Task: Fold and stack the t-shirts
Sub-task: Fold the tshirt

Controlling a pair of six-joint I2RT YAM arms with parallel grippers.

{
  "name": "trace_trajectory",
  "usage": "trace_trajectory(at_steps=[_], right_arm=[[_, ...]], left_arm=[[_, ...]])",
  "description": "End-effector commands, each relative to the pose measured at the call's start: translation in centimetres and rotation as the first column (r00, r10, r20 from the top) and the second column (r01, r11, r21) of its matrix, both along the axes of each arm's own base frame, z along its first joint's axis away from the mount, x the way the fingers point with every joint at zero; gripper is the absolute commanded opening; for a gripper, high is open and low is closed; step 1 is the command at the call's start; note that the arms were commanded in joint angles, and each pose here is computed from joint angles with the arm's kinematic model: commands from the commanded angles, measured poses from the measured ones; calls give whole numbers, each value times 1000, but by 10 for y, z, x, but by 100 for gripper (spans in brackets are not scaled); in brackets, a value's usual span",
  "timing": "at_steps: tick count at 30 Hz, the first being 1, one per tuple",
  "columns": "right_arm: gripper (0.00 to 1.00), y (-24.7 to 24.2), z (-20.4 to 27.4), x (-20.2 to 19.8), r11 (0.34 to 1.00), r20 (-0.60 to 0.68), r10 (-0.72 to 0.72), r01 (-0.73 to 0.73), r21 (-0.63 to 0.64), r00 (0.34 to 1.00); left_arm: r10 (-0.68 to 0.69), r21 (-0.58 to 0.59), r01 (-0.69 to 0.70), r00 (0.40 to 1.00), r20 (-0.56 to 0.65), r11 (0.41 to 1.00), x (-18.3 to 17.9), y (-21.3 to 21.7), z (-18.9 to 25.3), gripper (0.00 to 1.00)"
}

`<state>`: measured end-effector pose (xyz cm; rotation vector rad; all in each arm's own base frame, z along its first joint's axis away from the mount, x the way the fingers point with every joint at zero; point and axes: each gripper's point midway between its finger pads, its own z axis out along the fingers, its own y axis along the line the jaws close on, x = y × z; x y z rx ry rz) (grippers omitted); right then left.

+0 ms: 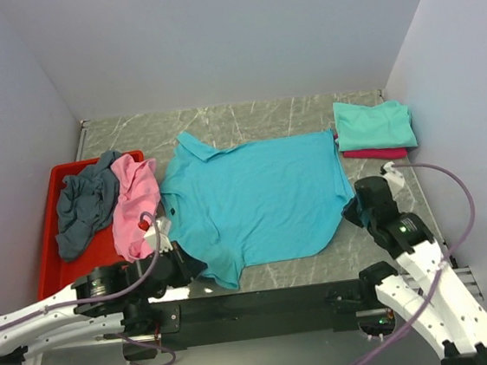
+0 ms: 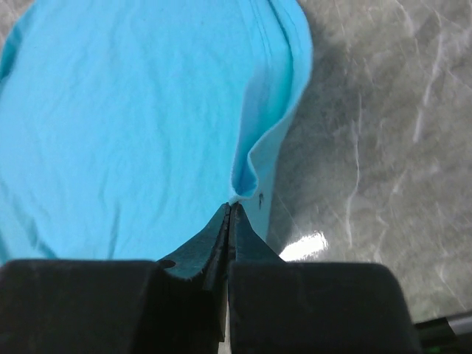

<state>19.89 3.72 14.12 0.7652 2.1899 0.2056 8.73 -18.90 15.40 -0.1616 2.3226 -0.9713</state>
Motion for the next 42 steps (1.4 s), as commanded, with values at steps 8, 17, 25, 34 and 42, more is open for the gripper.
trace_trajectory(at_steps=[8,17,25,34,42], right_arm=[[0,-2,-9,75,994,89,-29,38,-106,996],[0,-33,-9,115,982,113,-93,110,-153,989],[0,-51,-29,148,977,56,-104,113,-183,993],[0,-50,-33,177,978,50,-87,95,-187,995],[0,-54,-27,196,974,57,-93,102,-202,994]], left_arm=[[147,49,-161,964,223,986,71,-18,22,1],[123,165,-179,946,301,970,142,-18,18,1],[40,213,-113,946,321,971,186,-30,18,1],[-54,278,-46,938,342,960,228,-44,26,1],[-38,345,-75,950,310,936,264,-34,6,1]])
